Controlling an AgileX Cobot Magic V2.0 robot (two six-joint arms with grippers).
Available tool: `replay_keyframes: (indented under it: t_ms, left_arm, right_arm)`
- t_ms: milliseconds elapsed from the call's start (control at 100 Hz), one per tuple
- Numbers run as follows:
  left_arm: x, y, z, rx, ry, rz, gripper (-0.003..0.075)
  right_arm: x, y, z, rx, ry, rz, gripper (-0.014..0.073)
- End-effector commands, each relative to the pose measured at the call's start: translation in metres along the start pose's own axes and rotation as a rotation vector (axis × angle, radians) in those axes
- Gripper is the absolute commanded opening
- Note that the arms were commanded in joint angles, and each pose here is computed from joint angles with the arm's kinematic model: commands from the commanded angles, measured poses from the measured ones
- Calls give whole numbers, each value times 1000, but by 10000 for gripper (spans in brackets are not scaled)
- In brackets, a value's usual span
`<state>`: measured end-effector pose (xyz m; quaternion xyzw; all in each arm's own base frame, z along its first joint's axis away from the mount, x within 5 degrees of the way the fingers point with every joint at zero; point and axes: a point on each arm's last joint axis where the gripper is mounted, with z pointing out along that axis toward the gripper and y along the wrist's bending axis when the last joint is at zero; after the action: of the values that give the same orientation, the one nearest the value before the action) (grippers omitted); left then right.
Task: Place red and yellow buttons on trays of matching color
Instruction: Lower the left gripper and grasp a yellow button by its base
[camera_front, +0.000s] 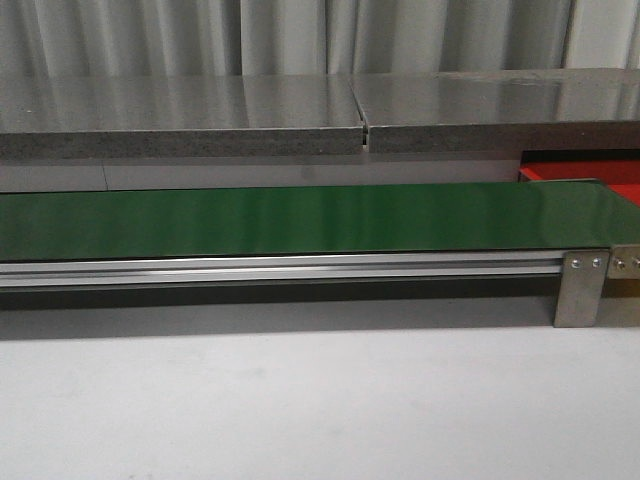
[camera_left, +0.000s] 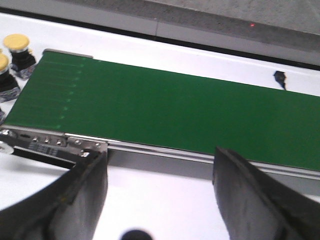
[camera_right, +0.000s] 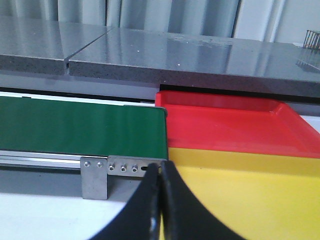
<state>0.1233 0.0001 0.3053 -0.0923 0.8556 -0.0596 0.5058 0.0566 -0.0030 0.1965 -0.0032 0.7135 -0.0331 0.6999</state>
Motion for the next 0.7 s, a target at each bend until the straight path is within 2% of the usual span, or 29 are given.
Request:
replay_keyframes:
  t_ms: [0, 80, 380, 690]
  left_arm:
    - [-24, 5, 8, -52, -36, -70, 459]
    - [-31, 14, 19, -120, 37, -105, 459]
    - [-64, 60, 54, -327, 184, -247, 459]
    - [-83, 113, 96, -436, 312, -392, 459]
  right_arm:
    - [-11, 1, -2, -9, -98, -3, -67]
    - [-11, 1, -2, -9, -98, -3, -67]
    - [-11, 1, -2, -9, -98, -3, -67]
    - [-11, 1, -2, -9, -98, -3, -67]
